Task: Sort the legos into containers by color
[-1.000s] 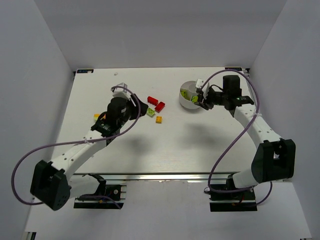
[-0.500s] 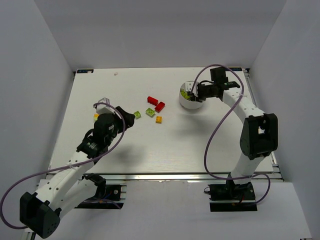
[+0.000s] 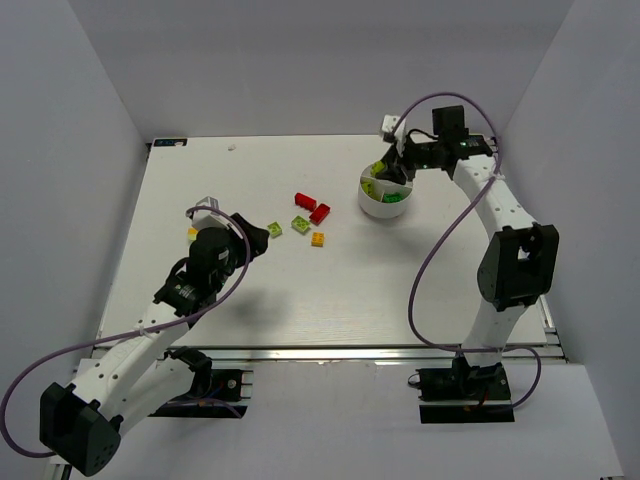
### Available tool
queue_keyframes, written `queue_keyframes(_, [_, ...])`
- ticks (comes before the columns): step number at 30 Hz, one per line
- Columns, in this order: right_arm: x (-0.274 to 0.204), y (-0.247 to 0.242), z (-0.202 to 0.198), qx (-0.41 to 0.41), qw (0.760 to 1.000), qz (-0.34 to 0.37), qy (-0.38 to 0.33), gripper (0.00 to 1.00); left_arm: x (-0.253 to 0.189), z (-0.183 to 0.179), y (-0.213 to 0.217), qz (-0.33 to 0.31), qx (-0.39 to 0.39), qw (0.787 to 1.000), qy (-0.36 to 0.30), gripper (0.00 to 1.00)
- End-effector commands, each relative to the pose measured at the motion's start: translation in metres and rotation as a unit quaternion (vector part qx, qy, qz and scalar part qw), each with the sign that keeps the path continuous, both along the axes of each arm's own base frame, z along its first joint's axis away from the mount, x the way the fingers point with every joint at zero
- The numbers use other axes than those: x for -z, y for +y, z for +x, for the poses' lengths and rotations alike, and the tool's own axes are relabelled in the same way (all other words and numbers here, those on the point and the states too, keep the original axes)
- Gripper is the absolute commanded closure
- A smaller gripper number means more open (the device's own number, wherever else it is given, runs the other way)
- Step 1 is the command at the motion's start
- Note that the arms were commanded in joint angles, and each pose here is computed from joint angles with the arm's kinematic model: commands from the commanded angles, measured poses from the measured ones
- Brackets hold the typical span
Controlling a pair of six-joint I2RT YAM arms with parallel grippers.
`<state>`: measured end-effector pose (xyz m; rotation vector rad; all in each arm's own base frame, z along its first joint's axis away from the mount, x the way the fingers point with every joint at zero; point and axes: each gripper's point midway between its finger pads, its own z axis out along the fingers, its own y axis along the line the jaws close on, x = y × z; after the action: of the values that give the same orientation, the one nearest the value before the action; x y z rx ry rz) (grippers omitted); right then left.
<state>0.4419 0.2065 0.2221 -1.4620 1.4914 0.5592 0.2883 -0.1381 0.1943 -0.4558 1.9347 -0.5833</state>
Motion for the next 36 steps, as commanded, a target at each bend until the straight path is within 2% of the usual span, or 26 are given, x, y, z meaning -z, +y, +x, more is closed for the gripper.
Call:
queue_keyframes(1, [-0.01, 0.0, -0.025, 0.04, 0.986, 0.049, 0.152, 1.0, -0.003, 0.001, 0.0, -0.008, -0.001, 1.0, -0.006, 0.27])
queue_keyframes(5, [-0.011, -0.013, -0.025, 0.059, 0.984, 0.063, 0.153, 1.0, -0.001, 0.001, -0.002, -0.007, 0.004, 1.0, -0.003, 0.27])
queue_keyframes(8, [-0.027, -0.012, -0.04, -0.003, 0.972, 0.119, 0.203, 1.0, -0.001, 0.001, -0.002, -0.006, 0.004, 1.0, -0.004, 0.27])
queue_keyframes(9, [-0.038, -0.007, -0.047, -0.063, 0.975, 0.135, 0.168, 1.0, -0.002, 0.0, -0.002, -0.008, 0.004, 1.0, -0.005, 0.27])
queue_keyframes(10, [-0.036, -0.008, -0.072, -0.082, 0.963, 0.137, 0.216, 0.94, -0.002, 0.0, -0.001, -0.009, 0.002, 1.0, -0.007, 0.27])
queue_keyframes(13, [-0.039, -0.003, -0.081, -0.126, 0.958, 0.164, 0.199, 0.83, -0.002, -0.002, 0.001, -0.012, -0.001, 1.0, -0.008, 0.27])
queue_keyframes(16, [-0.044, 0.001, -0.095, -0.148, 0.952, 0.197, 0.18, 0.77, -0.003, -0.004, 0.004, -0.011, -0.005, 1.0, -0.009, 0.27])
queue_keyframes(17, [-0.048, 0.001, -0.099, -0.153, 0.952, 0.202, 0.169, 0.77, -0.003, -0.005, 0.004, -0.012, -0.005, 1.0, -0.01, 0.27])
queue_keyframes(18, [-0.044, 0.004, -0.102, -0.159, 0.954, 0.193, 0.165, 0.8, -0.003, -0.005, 0.005, -0.013, -0.007, 1.0, -0.01, 0.27])
queue_keyframes(19, [-0.04, 0.005, -0.102, -0.166, 0.96, 0.171, 0.144, 0.94, -0.004, -0.005, 0.005, -0.013, -0.008, 1.0, -0.012, 0.27])
queue_keyframes(20, [-0.034, 0.006, -0.098, -0.17, 0.968, 0.142, 0.118, 1.0, -0.003, -0.006, 0.005, -0.014, -0.008, 1.0, -0.012, 0.27])
queue_keyframes(21, [-0.016, 0.006, -0.092, -0.165, 0.979, 0.074, 0.097, 1.0, -0.004, -0.005, 0.005, -0.015, -0.008, 1.0, -0.012, 0.27])
queue_keyframes(22, [-0.008, 0.002, -0.092, -0.148, 0.985, 0.04, 0.08, 1.0, -0.002, -0.005, 0.005, -0.014, -0.007, 1.0, -0.012, 0.27])
queue_keyframes(23, [-0.012, 0.005, -0.059, -0.108, 0.994, 0.028, 0.012, 1.0, -0.004, -0.005, 0.005, -0.016, -0.007, 1.0, -0.013, 0.27])
queue_keyframes(24, [-0.005, -0.003, -0.044, -0.071, 0.997, -0.008, -0.031, 1.0, -0.002, -0.004, 0.004, -0.015, -0.006, 1.0, -0.011, 0.27])
queue_keyframes(25, [0.007, -0.01, -0.051, -0.056, 0.997, -0.019, -0.052, 1.0, -0.002, -0.004, 0.002, -0.016, -0.004, 1.0, -0.011, 0.27])
queue_keyframes(27, [0.007, -0.017, -0.026, -0.037, 0.986, -0.062, -0.148, 0.99, -0.001, -0.002, 0.001, -0.014, -0.002, 1.0, -0.009, 0.27])
queue_keyframes(30, [0.014, -0.023, -0.006, -0.033, 0.98, -0.109, -0.162, 0.98, -0.003, -0.002, 0.002, -0.01, -0.001, 1.0, -0.009, 0.27])
queue_keyframes(33, [0.014, -0.026, 0.015, -0.017, 0.978, -0.123, -0.169, 0.98, -0.004, -0.003, 0.003, -0.011, -0.005, 1.0, -0.011, 0.27])
queue_keyframes(36, [0.015, -0.022, 0.023, -0.023, 0.974, -0.126, -0.189, 0.94, -0.003, -0.004, 0.005, -0.013, -0.008, 1.0, -0.012, 0.27])
